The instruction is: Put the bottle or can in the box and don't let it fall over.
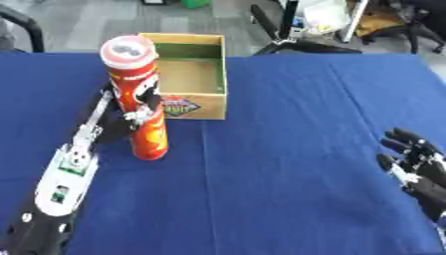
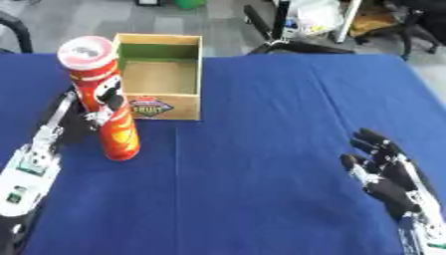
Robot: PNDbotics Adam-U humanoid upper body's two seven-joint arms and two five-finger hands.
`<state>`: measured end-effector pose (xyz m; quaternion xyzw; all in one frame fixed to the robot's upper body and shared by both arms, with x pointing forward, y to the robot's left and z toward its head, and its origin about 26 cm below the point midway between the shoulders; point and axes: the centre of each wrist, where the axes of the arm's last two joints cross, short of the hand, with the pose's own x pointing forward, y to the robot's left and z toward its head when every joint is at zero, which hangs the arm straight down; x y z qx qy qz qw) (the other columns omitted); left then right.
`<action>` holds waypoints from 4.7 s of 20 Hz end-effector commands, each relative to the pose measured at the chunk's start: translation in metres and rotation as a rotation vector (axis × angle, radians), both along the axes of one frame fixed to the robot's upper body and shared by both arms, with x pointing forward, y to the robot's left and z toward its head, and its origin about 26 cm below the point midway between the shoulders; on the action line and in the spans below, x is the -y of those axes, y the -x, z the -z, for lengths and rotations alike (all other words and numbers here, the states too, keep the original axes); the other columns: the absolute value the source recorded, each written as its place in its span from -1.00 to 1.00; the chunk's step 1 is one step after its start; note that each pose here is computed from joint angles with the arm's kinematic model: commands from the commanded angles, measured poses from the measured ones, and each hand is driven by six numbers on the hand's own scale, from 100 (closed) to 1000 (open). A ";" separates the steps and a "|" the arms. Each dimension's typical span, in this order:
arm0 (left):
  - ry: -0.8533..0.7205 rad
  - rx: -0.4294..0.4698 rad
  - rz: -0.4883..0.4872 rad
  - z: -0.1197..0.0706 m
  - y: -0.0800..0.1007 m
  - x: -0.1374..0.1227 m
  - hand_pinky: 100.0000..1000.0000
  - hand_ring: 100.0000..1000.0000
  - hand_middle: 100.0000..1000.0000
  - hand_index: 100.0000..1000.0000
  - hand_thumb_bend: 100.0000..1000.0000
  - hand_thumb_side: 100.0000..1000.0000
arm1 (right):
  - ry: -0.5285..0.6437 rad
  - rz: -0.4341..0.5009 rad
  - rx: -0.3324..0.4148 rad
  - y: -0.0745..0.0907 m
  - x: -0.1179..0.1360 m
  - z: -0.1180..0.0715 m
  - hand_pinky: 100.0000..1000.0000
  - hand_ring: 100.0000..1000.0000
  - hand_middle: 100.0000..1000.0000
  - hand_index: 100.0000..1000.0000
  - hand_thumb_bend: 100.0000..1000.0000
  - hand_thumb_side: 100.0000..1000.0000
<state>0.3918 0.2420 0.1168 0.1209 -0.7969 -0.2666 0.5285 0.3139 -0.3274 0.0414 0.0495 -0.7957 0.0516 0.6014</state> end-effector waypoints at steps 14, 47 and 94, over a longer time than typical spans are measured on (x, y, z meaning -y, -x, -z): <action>-0.002 0.024 0.056 -0.012 -0.001 0.007 -0.70 -0.29 -0.24 0.22 -1.00 0.05 | 0.011 -0.008 0.022 -0.002 0.002 -0.008 0.57 0.77 0.64 0.68 -0.29 -0.95; 0.220 0.288 -0.142 -0.149 -0.064 -0.018 -0.73 -0.35 -0.32 0.17 -1.00 -0.01 | 0.014 -0.036 0.026 -0.005 -0.001 -0.010 0.57 0.77 0.63 0.68 -0.30 -0.97; 0.004 0.379 -0.273 -0.065 -0.054 -0.076 0.50 1.00 1.00 0.87 -0.30 0.22 | 0.023 -0.042 0.033 -0.007 0.001 -0.013 0.57 0.77 0.63 0.68 -0.30 -0.98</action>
